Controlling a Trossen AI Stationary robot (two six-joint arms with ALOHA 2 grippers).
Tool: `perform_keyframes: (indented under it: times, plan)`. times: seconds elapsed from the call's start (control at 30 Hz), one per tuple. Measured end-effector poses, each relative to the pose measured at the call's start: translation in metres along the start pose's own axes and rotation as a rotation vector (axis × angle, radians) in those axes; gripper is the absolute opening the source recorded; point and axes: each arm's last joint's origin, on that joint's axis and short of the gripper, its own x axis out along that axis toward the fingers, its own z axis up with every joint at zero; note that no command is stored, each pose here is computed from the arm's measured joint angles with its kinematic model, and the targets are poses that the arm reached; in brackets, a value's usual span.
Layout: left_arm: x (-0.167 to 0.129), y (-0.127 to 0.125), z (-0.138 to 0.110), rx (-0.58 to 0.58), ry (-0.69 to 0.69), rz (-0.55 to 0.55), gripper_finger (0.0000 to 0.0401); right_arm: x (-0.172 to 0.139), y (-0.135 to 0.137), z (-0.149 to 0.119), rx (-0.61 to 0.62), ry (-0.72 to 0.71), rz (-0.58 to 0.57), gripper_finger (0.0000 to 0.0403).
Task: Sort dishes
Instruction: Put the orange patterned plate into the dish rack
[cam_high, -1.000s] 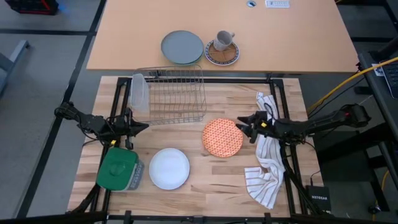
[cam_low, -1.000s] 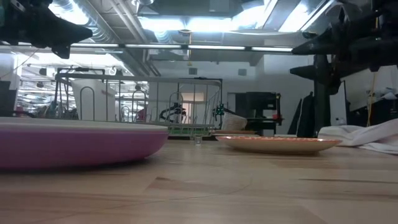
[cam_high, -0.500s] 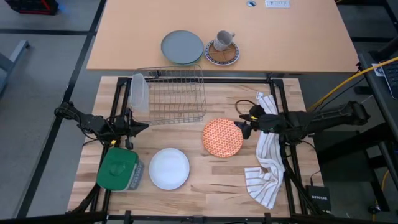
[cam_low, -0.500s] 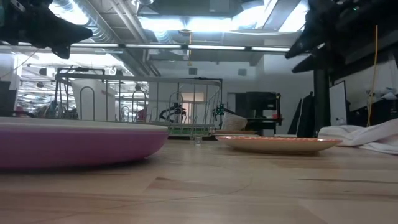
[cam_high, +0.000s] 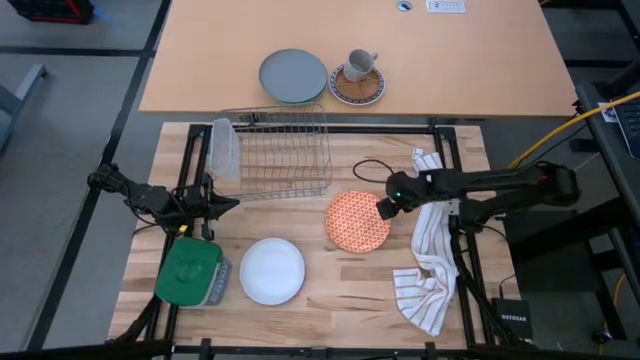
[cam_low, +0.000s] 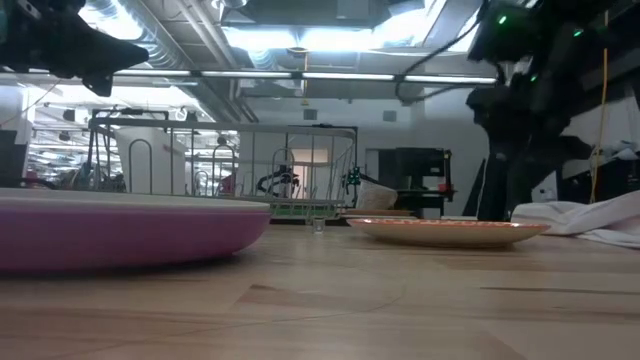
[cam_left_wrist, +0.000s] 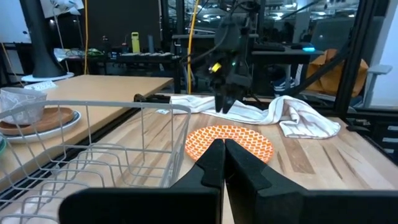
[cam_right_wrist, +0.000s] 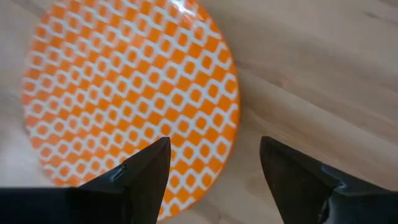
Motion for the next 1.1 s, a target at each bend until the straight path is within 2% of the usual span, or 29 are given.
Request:
perform_keyframes:
  times: [0.57, 0.8, 1.1]
  plan:
    - [0.0, 0.0, -0.005, -0.049, 0.044, 0.002, 0.0001, 0.035, -0.021, 0.039, 0.014, 0.192, 0.1, 0.025]
    - [0.0, 0.0, -0.005, -0.08, 0.044, 0.003, 0.0001, 0.057, -0.028, 0.045, 0.036, 0.257, 0.077, 0.025]
    - [0.0, 0.0, -0.007, -0.079, 0.064, 0.005, 0.0001, 0.072, -0.024, 0.047, 0.026, 0.342, 0.19, 0.0249]
